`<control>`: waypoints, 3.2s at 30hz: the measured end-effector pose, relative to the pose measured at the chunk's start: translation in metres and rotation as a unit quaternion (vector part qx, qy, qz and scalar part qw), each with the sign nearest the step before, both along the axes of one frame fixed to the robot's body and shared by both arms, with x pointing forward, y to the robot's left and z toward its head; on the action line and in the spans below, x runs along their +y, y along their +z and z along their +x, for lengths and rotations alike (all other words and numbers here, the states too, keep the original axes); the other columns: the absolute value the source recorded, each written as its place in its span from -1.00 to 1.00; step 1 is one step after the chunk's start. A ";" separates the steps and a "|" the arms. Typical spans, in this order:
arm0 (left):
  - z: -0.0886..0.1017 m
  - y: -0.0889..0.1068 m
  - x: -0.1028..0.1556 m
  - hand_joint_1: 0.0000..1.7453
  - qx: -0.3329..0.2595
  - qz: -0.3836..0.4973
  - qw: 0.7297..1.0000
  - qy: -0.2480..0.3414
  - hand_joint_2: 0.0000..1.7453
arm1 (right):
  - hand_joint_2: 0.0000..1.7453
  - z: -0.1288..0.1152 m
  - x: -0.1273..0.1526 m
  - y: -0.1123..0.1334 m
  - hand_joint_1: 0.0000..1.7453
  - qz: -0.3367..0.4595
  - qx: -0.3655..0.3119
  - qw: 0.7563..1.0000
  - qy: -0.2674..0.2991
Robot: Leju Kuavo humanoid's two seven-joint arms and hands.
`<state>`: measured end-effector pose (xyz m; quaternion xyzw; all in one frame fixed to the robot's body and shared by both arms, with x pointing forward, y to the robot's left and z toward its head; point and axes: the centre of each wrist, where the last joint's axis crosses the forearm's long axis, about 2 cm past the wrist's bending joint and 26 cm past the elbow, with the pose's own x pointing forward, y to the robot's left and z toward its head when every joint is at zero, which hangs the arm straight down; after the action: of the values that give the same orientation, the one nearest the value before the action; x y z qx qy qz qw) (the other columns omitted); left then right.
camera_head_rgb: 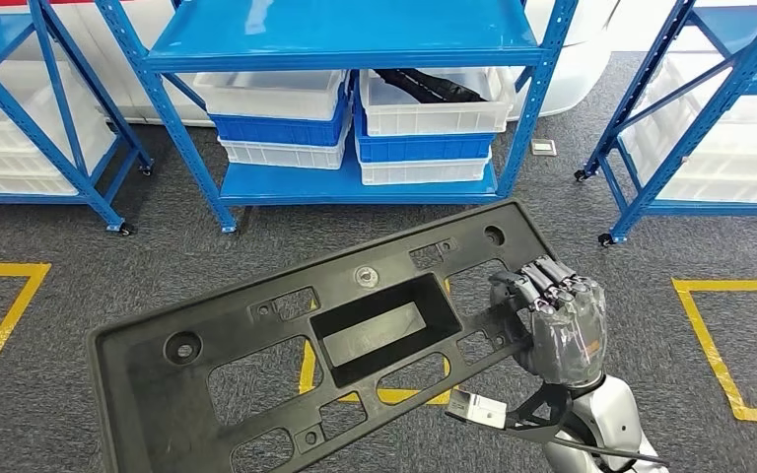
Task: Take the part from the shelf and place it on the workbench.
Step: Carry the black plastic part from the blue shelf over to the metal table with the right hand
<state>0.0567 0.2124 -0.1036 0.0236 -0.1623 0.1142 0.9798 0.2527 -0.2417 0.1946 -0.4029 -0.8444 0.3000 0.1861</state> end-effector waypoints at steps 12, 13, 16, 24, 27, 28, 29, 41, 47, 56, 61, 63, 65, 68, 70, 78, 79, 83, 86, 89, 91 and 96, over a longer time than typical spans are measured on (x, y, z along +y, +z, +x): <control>0.005 0.000 0.001 -1.00 -0.012 -0.016 1.000 -0.004 1.00 | 1.00 -0.007 -0.008 -0.003 1.00 -0.001 0.002 1.000 -0.006; 0.004 0.000 0.002 -1.00 -0.012 -0.016 1.000 -0.004 1.00 | 1.00 -0.008 -0.009 -0.004 1.00 -0.002 0.003 1.000 -0.007; 0.004 0.000 0.003 -1.00 -0.015 -0.017 1.000 -0.005 1.00 | 1.00 -0.010 -0.012 -0.006 1.00 -0.004 0.005 1.000 -0.009; 0.004 0.000 0.003 -1.00 -0.018 -0.021 1.000 -0.009 1.00 | 1.00 -0.010 -0.016 -0.006 1.00 -0.007 0.000 1.000 -0.017; 0.003 -0.001 0.006 -1.00 -0.018 -0.021 1.000 -0.011 1.00 | 1.00 -0.011 -0.016 -0.006 1.00 -0.007 -0.001 1.000 -0.016; 0.002 -0.001 0.006 -1.00 -0.017 -0.021 1.000 -0.011 1.00 | 1.00 -0.011 -0.016 -0.006 1.00 -0.007 -0.001 1.000 -0.016; 0.002 -0.001 0.007 -1.00 -0.017 -0.021 1.000 -0.011 1.00 | 1.00 -0.011 -0.016 -0.006 1.00 -0.007 -0.001 1.000 -0.015; 0.006 -0.001 0.011 -1.00 -0.019 -0.011 1.000 -0.008 1.00 | 1.00 -0.003 -0.017 0.000 1.00 0.023 0.001 1.000 -0.005; 0.005 -0.001 0.012 -1.00 -0.015 -0.002 1.000 -0.002 1.00 | 1.00 0.002 -0.016 -0.002 1.00 0.029 0.010 1.000 -0.005; 0.006 -0.001 0.013 -1.00 -0.030 0.016 0.999 -0.006 1.00 | 1.00 0.001 -0.016 -0.006 1.00 0.023 0.019 0.999 -0.021; 0.006 -0.001 0.016 -1.00 -0.051 0.059 0.997 -0.009 1.00 | 1.00 -0.008 -0.016 -0.010 1.00 0.014 0.023 0.999 -0.032; 0.005 -0.001 0.018 -1.00 -0.054 0.067 0.996 -0.012 1.00 | 1.00 -0.011 -0.016 -0.013 1.00 0.012 0.028 0.999 -0.033; 0.006 -0.001 0.019 -1.00 -0.060 0.066 0.996 -0.017 1.00 | 1.00 -0.013 -0.016 -0.014 1.00 0.011 0.030 0.999 -0.034; 0.007 -0.002 0.022 -1.00 -0.069 0.052 0.996 -0.028 1.00 | 1.00 -0.014 -0.014 -0.013 1.00 0.011 0.026 0.999 -0.037; 0.009 -0.002 0.022 -1.00 -0.073 0.040 0.996 -0.040 1.00 | 1.00 -0.015 -0.013 -0.012 1.00 0.011 0.024 0.999 -0.042; 0.013 -0.001 0.022 -1.00 -0.072 0.024 0.995 -0.058 1.00 | 1.00 -0.021 -0.013 -0.012 1.00 0.005 0.021 0.998 -0.052; 0.013 -0.001 0.023 -1.00 -0.070 0.021 0.995 -0.062 1.00 | 1.00 -0.022 -0.012 -0.013 1.00 0.004 0.022 0.998 -0.054; 0.014 -0.001 0.024 -1.00 -0.063 0.018 0.995 -0.072 1.00 | 1.00 -0.024 -0.003 -0.014 1.00 0.007 0.024 0.998 -0.064; 0.013 -0.001 0.023 -1.00 -0.063 0.020 0.995 -0.072 1.00 | 1.00 -0.026 0.002 -0.015 1.00 0.013 0.027 0.997 -0.068; 0.012 -0.001 0.023 -1.00 -0.063 0.023 0.995 -0.067 1.00 | 1.00 -0.027 0.006 -0.015 1.00 0.018 0.029 0.997 -0.069; 0.009 -0.002 0.022 -1.00 -0.060 0.026 0.996 -0.063 1.00 | 1.00 -0.027 0.010 -0.014 1.00 0.023 0.031 0.997 -0.067; 0.002 -0.002 0.020 -1.00 -0.055 0.028 0.996 -0.059 1.00 | 1.00 -0.028 0.016 -0.014 1.00 0.032 0.035 0.997 -0.063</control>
<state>0.0585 0.2326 -0.1061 0.0346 -0.2199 0.0527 0.9735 0.2247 -0.2256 0.1811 -0.4385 -0.8195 0.2739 0.2470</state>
